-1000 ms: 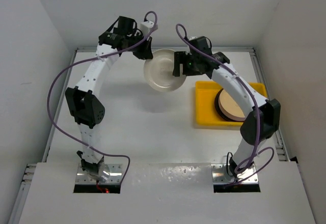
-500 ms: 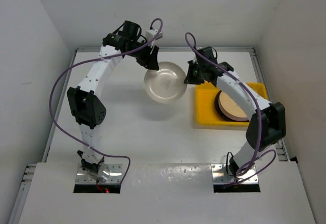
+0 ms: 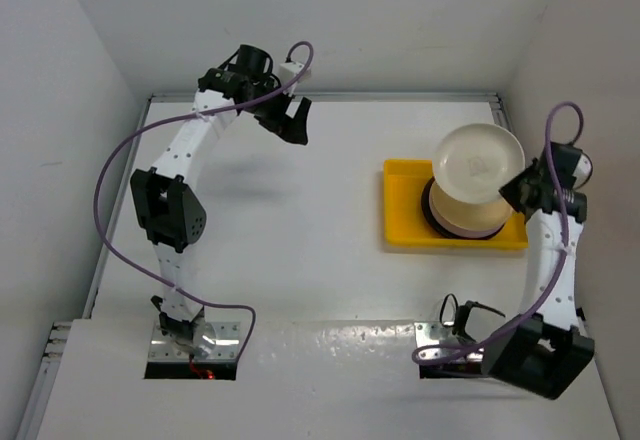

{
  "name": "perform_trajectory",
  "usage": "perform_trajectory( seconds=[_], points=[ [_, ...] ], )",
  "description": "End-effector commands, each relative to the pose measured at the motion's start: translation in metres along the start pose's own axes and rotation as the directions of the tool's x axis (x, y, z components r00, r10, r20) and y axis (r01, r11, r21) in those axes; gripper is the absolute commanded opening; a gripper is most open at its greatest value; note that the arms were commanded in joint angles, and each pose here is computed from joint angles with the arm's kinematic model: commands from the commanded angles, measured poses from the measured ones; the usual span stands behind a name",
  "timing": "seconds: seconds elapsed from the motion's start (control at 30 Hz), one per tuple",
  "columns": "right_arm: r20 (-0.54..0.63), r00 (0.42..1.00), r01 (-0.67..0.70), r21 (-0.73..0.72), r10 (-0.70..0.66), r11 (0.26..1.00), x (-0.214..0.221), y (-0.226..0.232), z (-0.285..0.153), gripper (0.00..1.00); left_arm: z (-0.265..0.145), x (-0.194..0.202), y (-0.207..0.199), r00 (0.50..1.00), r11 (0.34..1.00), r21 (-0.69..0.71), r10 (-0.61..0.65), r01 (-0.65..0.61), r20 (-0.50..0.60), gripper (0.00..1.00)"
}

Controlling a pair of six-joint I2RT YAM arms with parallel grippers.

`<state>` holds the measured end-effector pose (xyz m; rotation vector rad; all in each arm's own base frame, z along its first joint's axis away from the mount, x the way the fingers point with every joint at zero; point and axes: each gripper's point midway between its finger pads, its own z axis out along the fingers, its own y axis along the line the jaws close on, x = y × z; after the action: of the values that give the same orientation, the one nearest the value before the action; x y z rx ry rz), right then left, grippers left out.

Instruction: Place the plates into the plastic bin on the countertop

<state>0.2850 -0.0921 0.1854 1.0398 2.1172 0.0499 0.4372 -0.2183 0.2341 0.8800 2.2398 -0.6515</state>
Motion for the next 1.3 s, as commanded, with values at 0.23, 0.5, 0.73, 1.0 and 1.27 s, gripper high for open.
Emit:
perform_trajectory(
  seconds=[0.23, 0.5, 0.73, 1.0, 1.27],
  points=[
    [-0.126, 0.978, -0.156, 0.065, 0.164, 0.986, 0.021, -0.05, 0.033, 0.01, -0.013, -0.001, 0.011, 1.0, 1.0, -0.026, 0.007, -0.006, 0.025, 1.0],
    [-0.246, 0.962, -0.087, 0.129, 0.117, 0.988, 0.045, -0.064, 0.056, 0.44, -0.016, 0.0, 0.014, 1.0, 0.999, -0.033, 0.01, -0.009, 0.026, 1.0],
    [-0.12, 0.992, 0.008, 0.297, 0.029, 0.955, 0.014, -0.084, 0.026, 0.8, -0.024, -0.004, 0.011, 0.999, 0.999, -0.038, 0.02, -0.019, 0.042, 1.0],
    [0.278, 0.96, -0.074, 0.206, 0.014, 0.976, -0.059, -0.058, -0.084, 0.99, -0.067, -0.006, 0.001, 0.996, 0.987, -0.153, 0.058, -0.047, 0.064, 1.0],
    [0.014, 0.987, -0.158, 0.052, 0.157, 0.986, 0.066, -0.056, -0.091, 0.99, -0.112, 0.11, -0.003, 0.998, 0.939, -0.342, 0.015, -0.037, -0.065, 1.0]
  ],
)
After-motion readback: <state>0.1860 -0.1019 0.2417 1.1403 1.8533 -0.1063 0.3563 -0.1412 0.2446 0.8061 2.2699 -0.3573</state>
